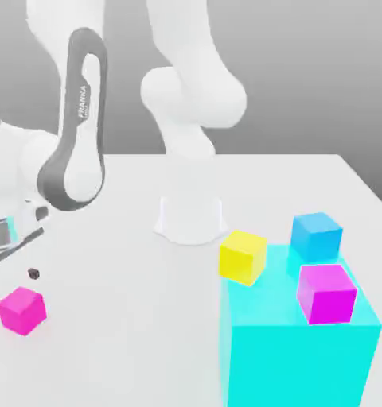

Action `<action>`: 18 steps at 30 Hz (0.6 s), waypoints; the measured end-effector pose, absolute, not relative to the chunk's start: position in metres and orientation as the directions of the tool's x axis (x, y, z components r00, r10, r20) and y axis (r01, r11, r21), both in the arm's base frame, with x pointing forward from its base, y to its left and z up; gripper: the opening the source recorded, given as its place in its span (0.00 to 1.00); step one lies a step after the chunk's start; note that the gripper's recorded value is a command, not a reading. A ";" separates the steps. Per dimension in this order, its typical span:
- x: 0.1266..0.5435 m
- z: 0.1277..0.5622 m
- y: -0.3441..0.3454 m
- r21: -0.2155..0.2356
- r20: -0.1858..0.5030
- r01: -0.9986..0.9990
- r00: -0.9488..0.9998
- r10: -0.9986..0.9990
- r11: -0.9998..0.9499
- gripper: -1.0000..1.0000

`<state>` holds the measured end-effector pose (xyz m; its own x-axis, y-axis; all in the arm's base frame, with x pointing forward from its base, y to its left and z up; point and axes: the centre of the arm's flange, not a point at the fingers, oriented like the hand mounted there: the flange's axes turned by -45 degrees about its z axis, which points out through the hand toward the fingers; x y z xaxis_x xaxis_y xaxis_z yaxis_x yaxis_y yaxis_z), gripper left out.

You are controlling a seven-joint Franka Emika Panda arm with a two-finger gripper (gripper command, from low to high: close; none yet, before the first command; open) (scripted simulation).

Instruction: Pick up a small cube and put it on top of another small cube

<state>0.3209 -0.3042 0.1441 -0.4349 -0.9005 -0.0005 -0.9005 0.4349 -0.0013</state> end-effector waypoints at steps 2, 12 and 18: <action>0.320 0.137 -0.304 -0.001 0.000 -0.900 -0.435 -0.900 0.435 0.00; 0.321 0.177 -0.305 -0.004 -0.001 -0.900 -0.436 -0.900 0.436 0.00; 0.393 0.254 -0.231 -0.010 0.007 -0.931 -0.366 -0.931 0.366 0.00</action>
